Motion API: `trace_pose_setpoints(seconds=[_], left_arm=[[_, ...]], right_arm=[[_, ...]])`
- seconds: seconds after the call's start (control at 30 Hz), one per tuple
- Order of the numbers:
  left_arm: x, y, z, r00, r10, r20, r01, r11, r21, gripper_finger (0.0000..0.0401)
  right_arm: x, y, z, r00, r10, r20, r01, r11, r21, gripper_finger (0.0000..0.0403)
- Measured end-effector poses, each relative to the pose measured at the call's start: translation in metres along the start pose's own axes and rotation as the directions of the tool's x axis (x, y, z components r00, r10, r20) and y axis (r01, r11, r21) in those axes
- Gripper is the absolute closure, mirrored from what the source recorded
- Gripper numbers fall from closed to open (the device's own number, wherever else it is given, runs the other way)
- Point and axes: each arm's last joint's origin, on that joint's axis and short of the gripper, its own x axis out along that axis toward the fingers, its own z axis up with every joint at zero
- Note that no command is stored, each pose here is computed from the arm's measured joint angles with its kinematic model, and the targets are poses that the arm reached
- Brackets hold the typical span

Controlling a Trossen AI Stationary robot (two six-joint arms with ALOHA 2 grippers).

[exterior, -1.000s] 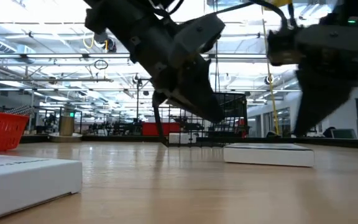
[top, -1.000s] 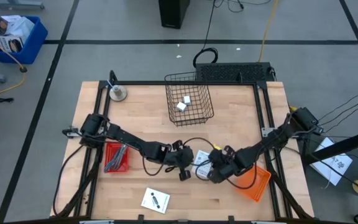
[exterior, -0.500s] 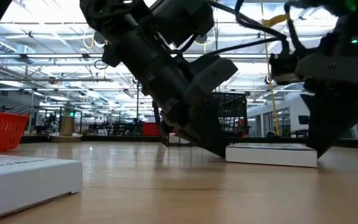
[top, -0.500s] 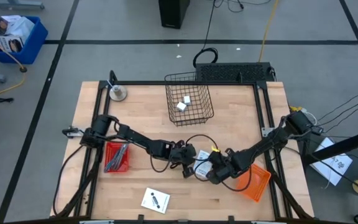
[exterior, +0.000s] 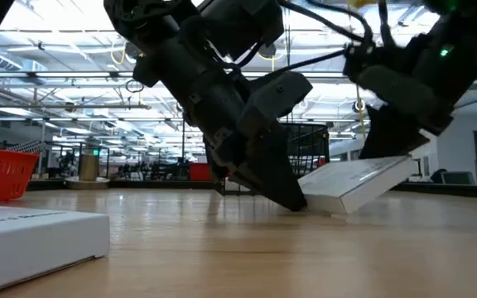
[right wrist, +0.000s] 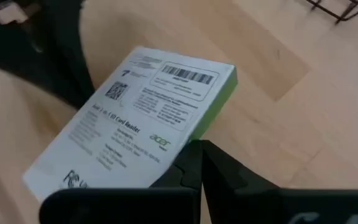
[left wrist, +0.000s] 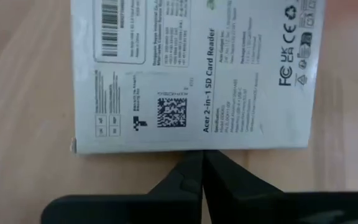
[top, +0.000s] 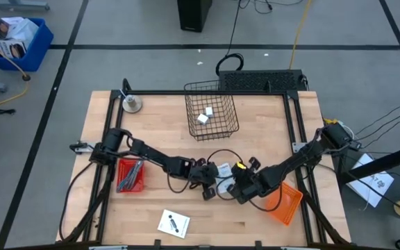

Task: Pick and place items into bin
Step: Put the right card reader box into the orange basket

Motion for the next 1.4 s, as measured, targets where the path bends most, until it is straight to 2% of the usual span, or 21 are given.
trace_pose_setpoints(seconds=[0.13, 0.37, 0.53, 0.63, 0.73, 0.8, 0.87, 0.93, 1.03, 1.13, 1.27, 1.4], left_arm=[[0.000, -0.002, -0.001, 1.000, -0.004, -0.001, 0.004, 1.000, 0.008, 0.0396], [0.000, -0.003, -0.002, 1.000, -0.014, -0.011, 0.014, 1.000, 0.006, 0.0382], [0.000, -0.003, -0.003, 1.000, -0.020, -0.014, 0.020, 1.000, 0.006, 0.0394], [0.000, -0.003, -0.003, 1.000, -0.023, -0.017, 0.024, 1.000, 0.010, 0.0397], [0.000, -0.004, -0.003, 0.999, -0.029, -0.021, 0.029, 1.000, 0.006, 0.0386], [0.001, -0.004, -0.002, 0.999, -0.035, -0.003, 0.035, 0.999, 0.005, 0.0380], [0.002, -0.002, -0.001, 0.999, -0.032, 0.004, 0.032, 0.999, 0.001, 0.0380], [0.002, -0.002, -0.001, 1.000, -0.029, 0.008, 0.029, 1.000, 0.004, 0.0384], [0.002, -0.003, 0.000, 0.999, -0.036, 0.017, 0.036, 0.999, 0.004, 0.0395], [0.002, -0.004, -0.001, 0.999, -0.036, 0.014, 0.036, 0.999, 0.008, 0.0397], [0.002, -0.005, -0.001, 0.999, -0.039, 0.013, 0.039, 0.999, 0.008, 0.0382], [0.002, -0.005, -0.001, 0.999, -0.041, 0.017, 0.041, 0.999, 0.015, 0.0377]], right_arm=[[-0.001, 0.002, 0.000, 1.000, 0.018, -0.004, -0.018, 1.000, -0.018, 0.0403], [-0.001, 0.007, 0.003, 0.998, 0.063, 0.025, -0.061, 0.996, -0.069, 0.0402], [-0.002, 0.008, 0.003, 0.997, 0.073, 0.036, -0.069, 0.994, -0.088, 0.0402], [-0.006, 0.013, 0.002, 0.992, 0.091, 0.091, -0.079, 0.988, -0.130, 0.0402], [-0.011, 0.020, 0.005, 0.980, 0.132, 0.151, -0.116, 0.987, -0.114, 0.0402], [-0.013, 0.028, 0.009, 0.967, 0.225, 0.119, -0.217, 0.973, -0.081, 0.0403], [-0.012, 0.031, 0.005, 0.960, 0.267, 0.084, -0.257, 0.960, -0.114, 0.0403], [-0.013, 0.036, 0.008, 0.940, 0.322, 0.112, -0.308, 0.944, -0.121, 0.0403], [-0.016, 0.037, 0.013, 0.934, 0.326, 0.148, -0.311, 0.943, -0.119, 0.0403], [-0.012, 0.033, 0.008, 0.949, 0.295, 0.106, -0.282, 0.951, -0.128, 0.0403], [-0.018, 0.032, 0.006, 0.946, 0.319, 0.057, -0.313, 0.945, -0.095, 0.0403], [-0.027, 0.031, -0.002, 0.920, 0.378, -0.102, -0.385, 0.921, -0.057, 0.0403]])
